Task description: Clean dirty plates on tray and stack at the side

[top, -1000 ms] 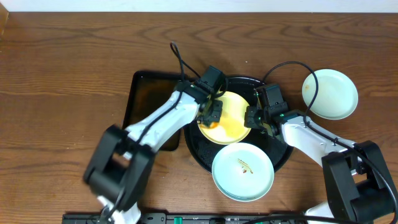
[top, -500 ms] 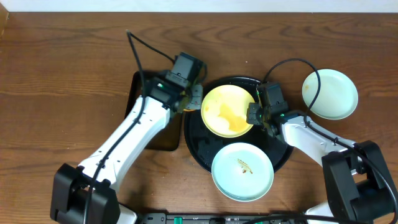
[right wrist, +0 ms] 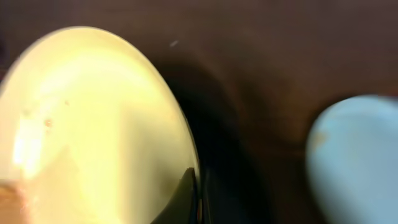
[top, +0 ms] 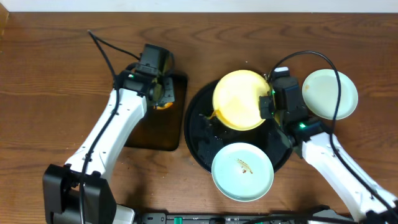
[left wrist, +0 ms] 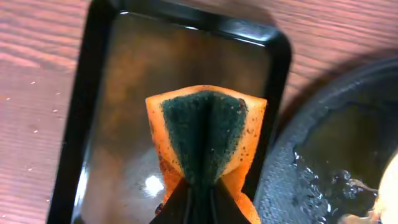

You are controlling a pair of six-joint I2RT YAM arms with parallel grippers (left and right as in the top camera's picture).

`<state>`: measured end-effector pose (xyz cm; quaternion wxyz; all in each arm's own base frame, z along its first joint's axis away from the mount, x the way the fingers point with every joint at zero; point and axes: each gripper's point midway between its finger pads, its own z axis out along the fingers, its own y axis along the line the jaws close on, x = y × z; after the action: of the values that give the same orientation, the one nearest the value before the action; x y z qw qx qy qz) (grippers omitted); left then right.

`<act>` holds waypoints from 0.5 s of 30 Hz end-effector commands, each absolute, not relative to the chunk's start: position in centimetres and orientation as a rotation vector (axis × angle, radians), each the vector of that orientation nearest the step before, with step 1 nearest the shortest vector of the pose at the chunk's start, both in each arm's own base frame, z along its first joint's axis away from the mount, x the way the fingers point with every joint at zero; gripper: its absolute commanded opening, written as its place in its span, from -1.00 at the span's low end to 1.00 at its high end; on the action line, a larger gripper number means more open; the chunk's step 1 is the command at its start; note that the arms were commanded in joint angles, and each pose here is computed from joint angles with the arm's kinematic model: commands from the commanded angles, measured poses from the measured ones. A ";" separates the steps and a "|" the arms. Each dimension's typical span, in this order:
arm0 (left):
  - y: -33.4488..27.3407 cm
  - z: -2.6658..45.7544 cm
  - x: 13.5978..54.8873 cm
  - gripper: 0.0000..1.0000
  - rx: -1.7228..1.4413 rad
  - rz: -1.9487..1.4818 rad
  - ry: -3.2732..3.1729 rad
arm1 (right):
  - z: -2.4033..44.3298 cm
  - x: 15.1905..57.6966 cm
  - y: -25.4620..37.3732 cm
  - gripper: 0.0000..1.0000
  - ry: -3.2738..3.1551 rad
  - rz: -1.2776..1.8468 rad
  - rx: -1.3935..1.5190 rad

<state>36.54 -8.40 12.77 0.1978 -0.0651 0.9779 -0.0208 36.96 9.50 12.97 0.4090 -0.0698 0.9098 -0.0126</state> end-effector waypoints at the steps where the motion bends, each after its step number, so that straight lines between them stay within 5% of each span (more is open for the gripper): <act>1: -7.1 11.6 36.3 -0.85 -0.241 -0.044 2.770 | 16.2 37.6 6.1 -0.98 2.179 -0.379 -0.304; 7: -7.4 10.2 36.4 -0.85 -0.214 -0.138 2.825 | 21.0 37.8 3.8 -0.98 1.992 -0.823 -0.360; 15: -8.7 7.1 37.1 -0.85 -0.083 -0.387 2.896 | 22.2 37.5 7.6 -0.98 1.907 -0.816 -0.482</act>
<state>37.27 -7.44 8.54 0.1363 -0.0693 0.9857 -0.0713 37.93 7.14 20.70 0.4807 -0.1880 0.7989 -0.3087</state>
